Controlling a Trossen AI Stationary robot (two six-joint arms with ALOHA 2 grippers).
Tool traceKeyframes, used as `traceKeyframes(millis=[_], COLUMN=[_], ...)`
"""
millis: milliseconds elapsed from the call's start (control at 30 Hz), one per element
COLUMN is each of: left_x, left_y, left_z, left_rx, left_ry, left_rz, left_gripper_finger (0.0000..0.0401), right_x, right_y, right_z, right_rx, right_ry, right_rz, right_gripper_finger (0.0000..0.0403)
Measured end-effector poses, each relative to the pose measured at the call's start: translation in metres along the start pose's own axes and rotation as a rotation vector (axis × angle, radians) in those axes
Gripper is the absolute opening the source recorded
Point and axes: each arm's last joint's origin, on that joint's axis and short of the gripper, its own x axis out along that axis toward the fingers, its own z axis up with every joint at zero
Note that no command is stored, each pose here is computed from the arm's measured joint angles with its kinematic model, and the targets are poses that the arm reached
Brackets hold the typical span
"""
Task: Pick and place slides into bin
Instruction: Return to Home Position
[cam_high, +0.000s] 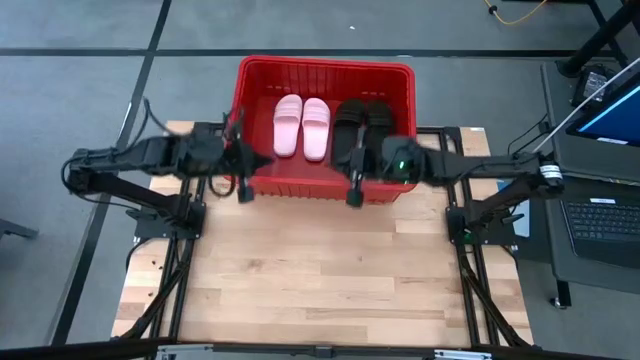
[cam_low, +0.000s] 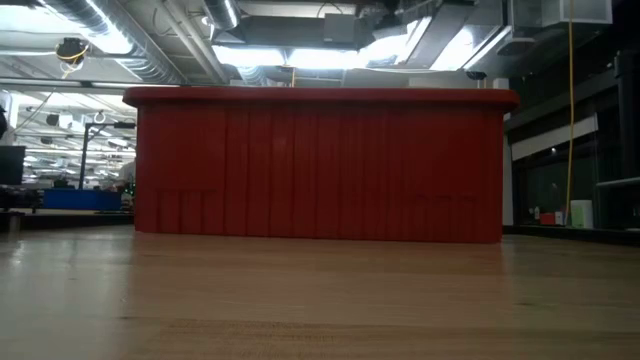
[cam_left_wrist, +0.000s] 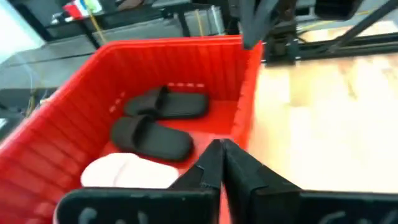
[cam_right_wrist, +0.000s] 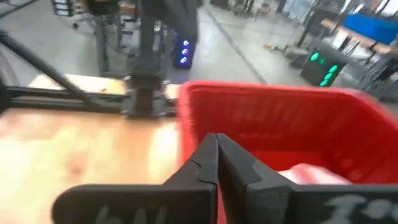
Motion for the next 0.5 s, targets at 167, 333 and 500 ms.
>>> traceKeyframes(millis=[167, 333, 500], left_x=[-0.007, -0.017, -0.019], left_y=[-0.025, -0.036, -0.042], left_z=[-0.038, -0.067, -0.095], left_rx=[-0.046, -0.097, -0.130], left_ry=[-0.135, -0.295, -0.372], left_rz=[-0.061, -0.075, -0.096], left_gripper_finger=[0.0001, 0.0002, 0.0002], right_x=[0.006, 0.004, -0.002], right_y=[0.051, 0.096, 0.124], right_z=[-0.001, -0.002, -0.005], right_rx=[0.050, 0.033, 0.042], right_ry=[-0.012, -0.029, -0.029], right_rz=[0.023, 0.082, 0.066], right_gripper_finger=[0.0006, 0.0006, 0.0006])
